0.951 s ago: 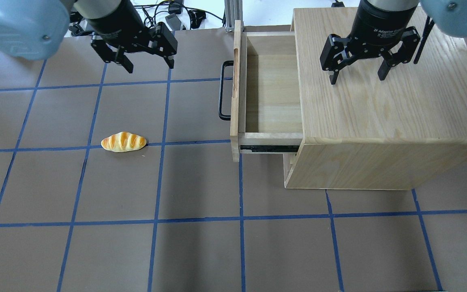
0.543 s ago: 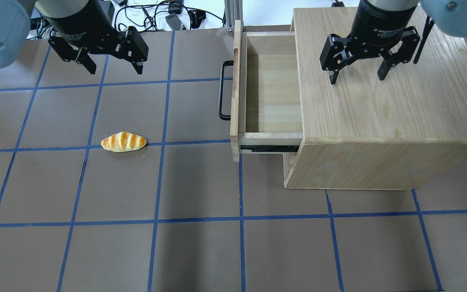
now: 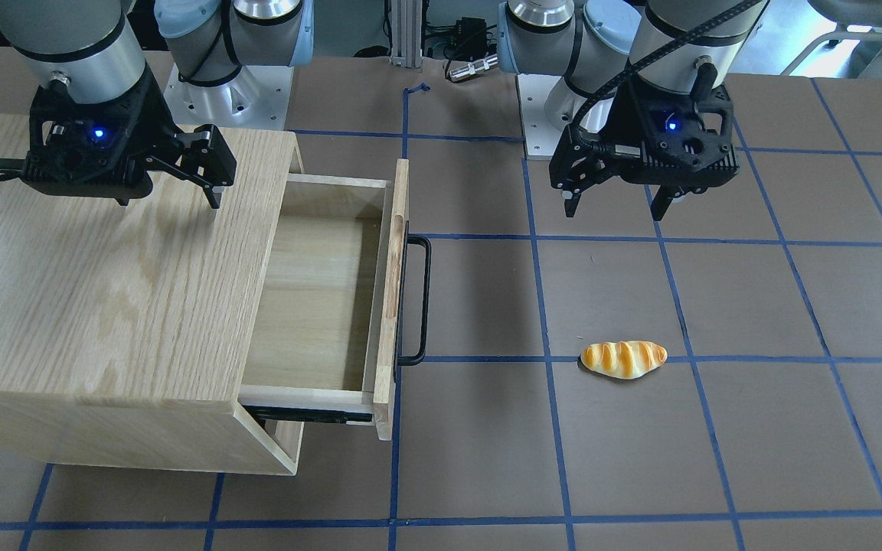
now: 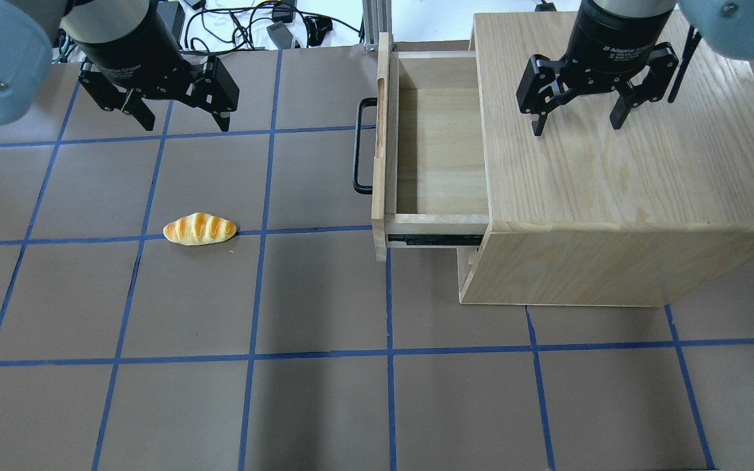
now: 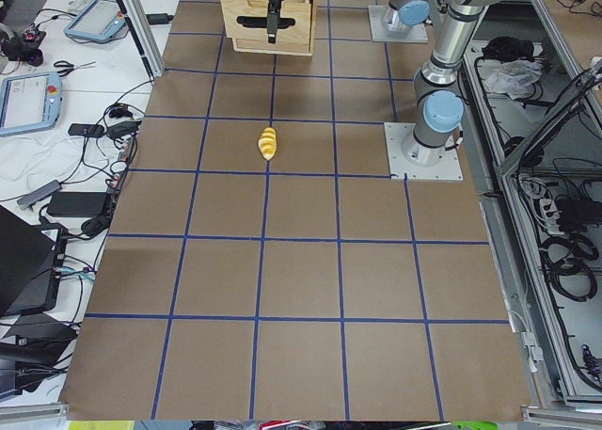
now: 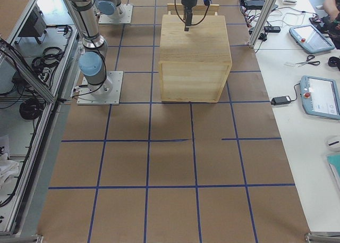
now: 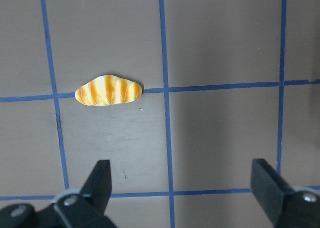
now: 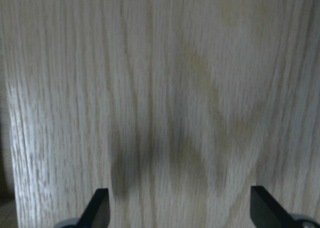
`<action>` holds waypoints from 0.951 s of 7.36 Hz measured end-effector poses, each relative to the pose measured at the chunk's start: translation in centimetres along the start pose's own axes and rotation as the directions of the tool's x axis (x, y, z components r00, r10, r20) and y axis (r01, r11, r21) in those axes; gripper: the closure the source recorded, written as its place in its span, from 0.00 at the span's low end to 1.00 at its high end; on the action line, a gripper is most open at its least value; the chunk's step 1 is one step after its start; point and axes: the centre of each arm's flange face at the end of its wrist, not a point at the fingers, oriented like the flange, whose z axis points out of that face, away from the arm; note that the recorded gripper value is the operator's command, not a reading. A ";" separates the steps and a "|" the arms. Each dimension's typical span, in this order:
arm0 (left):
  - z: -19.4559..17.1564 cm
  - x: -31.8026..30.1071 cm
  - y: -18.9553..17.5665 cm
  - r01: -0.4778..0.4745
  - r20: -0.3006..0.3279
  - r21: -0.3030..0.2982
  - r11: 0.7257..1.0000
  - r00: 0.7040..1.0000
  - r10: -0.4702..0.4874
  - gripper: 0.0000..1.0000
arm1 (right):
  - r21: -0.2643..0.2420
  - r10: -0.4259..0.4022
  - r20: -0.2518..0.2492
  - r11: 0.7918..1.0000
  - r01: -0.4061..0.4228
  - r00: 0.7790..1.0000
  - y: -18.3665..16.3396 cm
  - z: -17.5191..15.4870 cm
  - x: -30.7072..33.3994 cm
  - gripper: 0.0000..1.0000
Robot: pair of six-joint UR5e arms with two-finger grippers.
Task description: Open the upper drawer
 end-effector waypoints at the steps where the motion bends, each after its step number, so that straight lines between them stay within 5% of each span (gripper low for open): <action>1: 0.0 0.0 0.0 0.000 0.000 0.000 1.000 1.000 0.000 0.00 | 0.000 0.000 0.000 1.000 0.000 1.000 0.0 0.0 0.0 0.00; 7: -1.1 0.1 1.1 -0.001 0.002 0.014 1.000 1.000 0.001 0.00 | 0.000 0.000 0.000 1.000 0.000 1.000 0.0 0.0 0.0 0.00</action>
